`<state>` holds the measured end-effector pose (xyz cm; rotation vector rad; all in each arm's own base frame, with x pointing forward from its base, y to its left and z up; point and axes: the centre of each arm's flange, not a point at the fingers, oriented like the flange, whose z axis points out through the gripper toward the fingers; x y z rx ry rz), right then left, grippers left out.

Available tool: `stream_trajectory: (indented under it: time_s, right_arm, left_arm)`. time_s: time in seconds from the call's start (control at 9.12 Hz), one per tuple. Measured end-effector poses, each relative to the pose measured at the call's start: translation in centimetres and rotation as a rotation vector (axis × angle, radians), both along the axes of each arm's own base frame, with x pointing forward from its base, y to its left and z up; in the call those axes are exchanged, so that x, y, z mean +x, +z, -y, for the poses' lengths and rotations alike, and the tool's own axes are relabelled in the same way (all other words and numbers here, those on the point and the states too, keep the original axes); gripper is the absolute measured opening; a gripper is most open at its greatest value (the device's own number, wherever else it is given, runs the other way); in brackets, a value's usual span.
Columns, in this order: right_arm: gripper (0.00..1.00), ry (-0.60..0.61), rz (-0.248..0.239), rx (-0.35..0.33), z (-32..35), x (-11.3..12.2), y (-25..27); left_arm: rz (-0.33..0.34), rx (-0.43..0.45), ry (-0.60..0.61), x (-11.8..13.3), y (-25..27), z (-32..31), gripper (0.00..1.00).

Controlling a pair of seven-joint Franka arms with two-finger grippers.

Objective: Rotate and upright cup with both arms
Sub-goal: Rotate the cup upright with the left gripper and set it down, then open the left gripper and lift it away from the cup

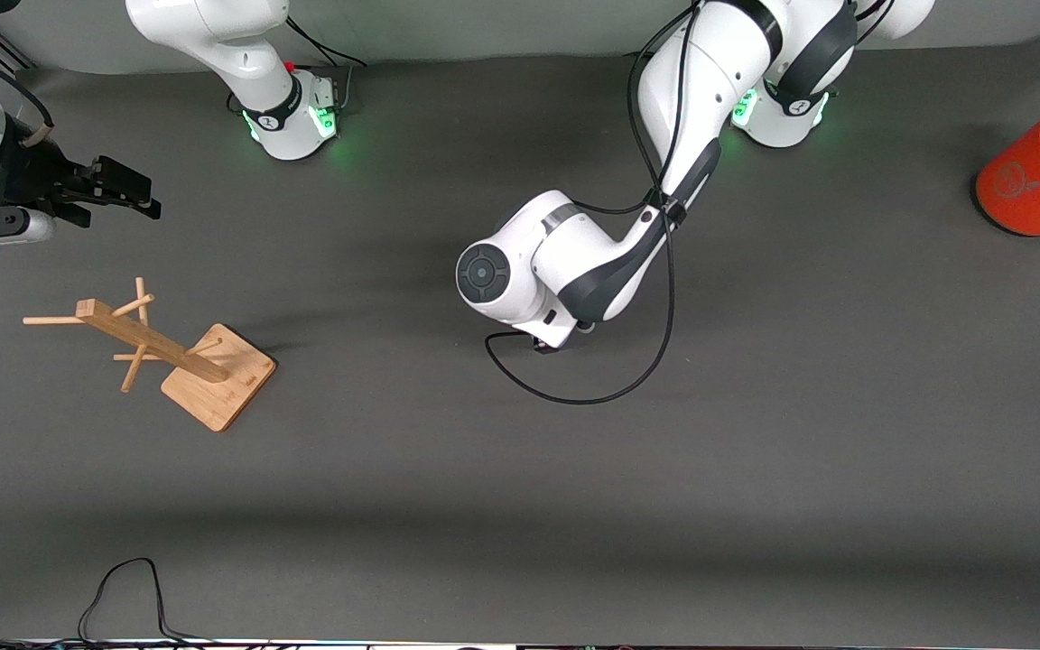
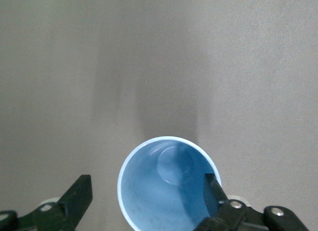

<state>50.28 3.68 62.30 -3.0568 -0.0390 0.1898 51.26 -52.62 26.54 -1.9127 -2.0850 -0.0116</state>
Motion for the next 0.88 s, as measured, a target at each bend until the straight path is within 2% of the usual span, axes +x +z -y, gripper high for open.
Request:
stream_trajectory:
  time_s: [0.11,0.22,0.44,0.66,0.88]
  right_arm:
    - [1.0,-0.001,0.001,0.0,0.0,-0.1,0.1]
    - [1.0,-0.009,0.0,-0.001,0.1,-0.1,0.1]
    - [1.0,-0.033,-0.002,-0.004,0.1,-0.1,0.1]
    - [1.0,-0.037,-0.002,-0.004,0.2,-0.1,0.1]
    - [1.0,-0.039,-0.002,-0.004,0.3,-0.1,0.1]
  left_arm:
    - [-0.042,-0.007,-0.085,-0.4,0.5,-0.1,1.0]
    - [-0.112,-0.045,-0.208,-0.8,1.4,-0.3,1.0]
    - [-0.214,-0.181,-0.446,1.2,7.2,-3.6,1.0]
    - [-0.215,-0.305,-0.648,4.0,16.0,-9.4,1.0]
    - [-0.211,-0.371,-0.87,5.2,22.7,-17.2,1.0]
